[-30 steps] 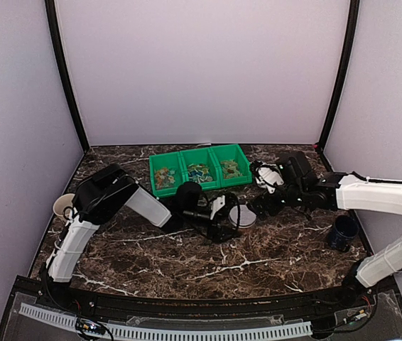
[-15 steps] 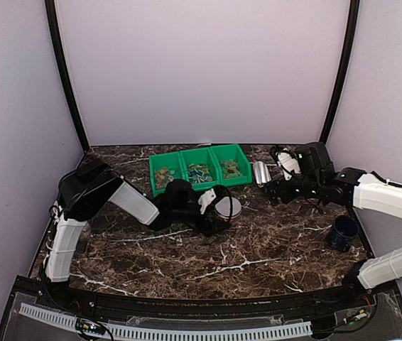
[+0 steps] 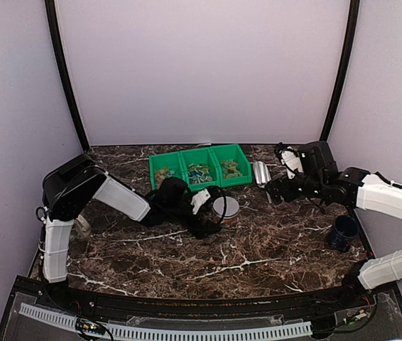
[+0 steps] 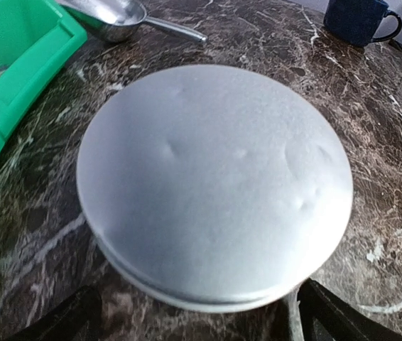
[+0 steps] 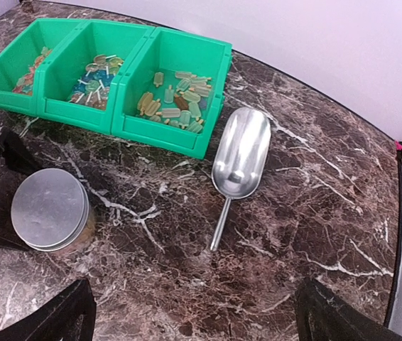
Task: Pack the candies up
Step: Move the packed packing bottle to the center of the board, then reset both arms
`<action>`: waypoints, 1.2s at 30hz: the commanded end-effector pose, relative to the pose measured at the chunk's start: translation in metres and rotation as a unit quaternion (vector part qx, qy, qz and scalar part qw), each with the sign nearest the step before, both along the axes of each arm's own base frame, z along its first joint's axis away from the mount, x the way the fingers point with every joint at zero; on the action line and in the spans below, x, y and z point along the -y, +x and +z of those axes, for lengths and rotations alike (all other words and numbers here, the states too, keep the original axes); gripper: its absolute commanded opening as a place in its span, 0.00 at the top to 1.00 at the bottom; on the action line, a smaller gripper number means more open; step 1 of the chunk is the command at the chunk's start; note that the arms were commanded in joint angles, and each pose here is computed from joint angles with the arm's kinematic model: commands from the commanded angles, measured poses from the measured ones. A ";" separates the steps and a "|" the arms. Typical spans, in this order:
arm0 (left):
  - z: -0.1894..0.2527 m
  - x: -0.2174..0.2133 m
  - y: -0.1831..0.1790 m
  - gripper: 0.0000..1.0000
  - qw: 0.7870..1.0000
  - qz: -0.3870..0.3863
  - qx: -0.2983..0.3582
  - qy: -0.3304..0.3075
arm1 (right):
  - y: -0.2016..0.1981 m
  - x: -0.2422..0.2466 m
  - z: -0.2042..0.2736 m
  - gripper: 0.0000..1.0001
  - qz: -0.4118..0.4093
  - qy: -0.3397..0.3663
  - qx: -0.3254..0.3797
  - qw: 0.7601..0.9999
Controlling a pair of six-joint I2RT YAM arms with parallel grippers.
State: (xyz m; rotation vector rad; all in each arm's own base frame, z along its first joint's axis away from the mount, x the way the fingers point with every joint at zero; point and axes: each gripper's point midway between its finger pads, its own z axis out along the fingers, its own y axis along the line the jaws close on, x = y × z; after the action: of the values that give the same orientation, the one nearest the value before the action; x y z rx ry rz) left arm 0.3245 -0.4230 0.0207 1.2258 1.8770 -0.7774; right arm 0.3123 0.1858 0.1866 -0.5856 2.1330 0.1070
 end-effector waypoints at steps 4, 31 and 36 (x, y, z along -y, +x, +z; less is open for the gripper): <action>-0.028 -0.070 -0.036 0.01 0.983 0.105 -0.118 0.099 | 0.016 0.022 0.055 0.03 -0.080 0.021 0.063 0.995; 0.271 -0.242 0.031 0.01 0.857 0.492 0.146 0.042 | 0.017 0.098 0.166 0.03 -0.277 0.039 0.222 0.934; 0.282 -0.281 0.025 0.01 0.834 0.519 0.188 0.017 | 0.007 0.108 0.169 0.03 -0.285 0.059 0.240 0.926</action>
State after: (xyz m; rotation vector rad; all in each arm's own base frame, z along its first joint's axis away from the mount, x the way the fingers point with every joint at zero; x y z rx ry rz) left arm 0.3531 -0.1695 0.2915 0.2634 1.9196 0.0381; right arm 0.3285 0.0952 0.3342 -0.0014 1.8091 -0.2132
